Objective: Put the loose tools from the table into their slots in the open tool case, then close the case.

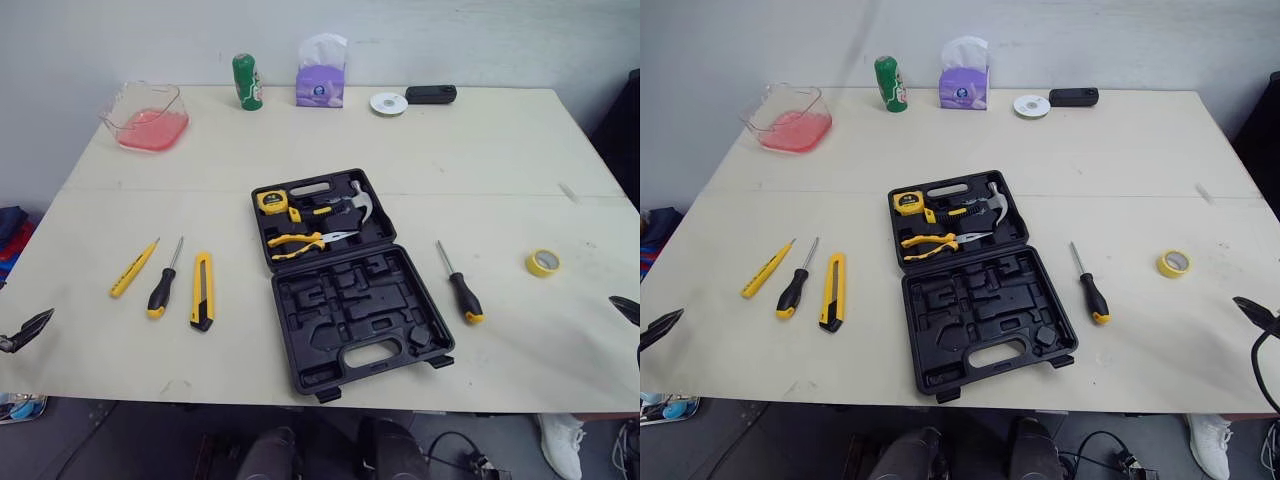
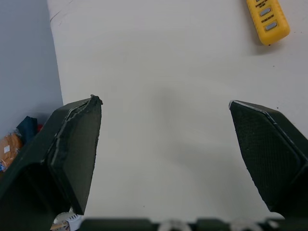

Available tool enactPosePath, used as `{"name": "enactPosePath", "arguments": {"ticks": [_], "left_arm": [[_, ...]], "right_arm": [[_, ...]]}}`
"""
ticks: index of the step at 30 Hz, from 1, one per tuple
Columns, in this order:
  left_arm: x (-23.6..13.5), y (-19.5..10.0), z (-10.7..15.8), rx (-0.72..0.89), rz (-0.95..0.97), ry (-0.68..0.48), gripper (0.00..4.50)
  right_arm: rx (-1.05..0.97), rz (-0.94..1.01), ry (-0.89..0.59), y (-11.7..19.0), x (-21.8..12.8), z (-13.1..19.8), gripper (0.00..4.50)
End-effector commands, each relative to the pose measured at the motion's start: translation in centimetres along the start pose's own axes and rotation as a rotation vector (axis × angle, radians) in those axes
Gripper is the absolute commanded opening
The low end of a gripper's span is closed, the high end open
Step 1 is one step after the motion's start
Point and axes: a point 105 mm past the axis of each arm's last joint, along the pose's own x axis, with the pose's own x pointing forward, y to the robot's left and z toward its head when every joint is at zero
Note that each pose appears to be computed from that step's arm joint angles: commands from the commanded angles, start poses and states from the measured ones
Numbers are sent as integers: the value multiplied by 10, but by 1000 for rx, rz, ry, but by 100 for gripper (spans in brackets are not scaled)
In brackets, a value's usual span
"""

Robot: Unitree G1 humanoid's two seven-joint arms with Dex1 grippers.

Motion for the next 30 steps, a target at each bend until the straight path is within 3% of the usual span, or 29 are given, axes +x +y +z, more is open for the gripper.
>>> {"name": "enactPosePath", "arguments": {"ticks": [1, 30], "left_arm": [[-8, 6, 10, -1, -1, -30, 446], [-12, 4, 19, -36, -18, -78, 446]], "right_arm": [[-5, -34, -32, -7, -3, 7, 450], [7, 9, -62, 1, 10, 3, 450]]}}
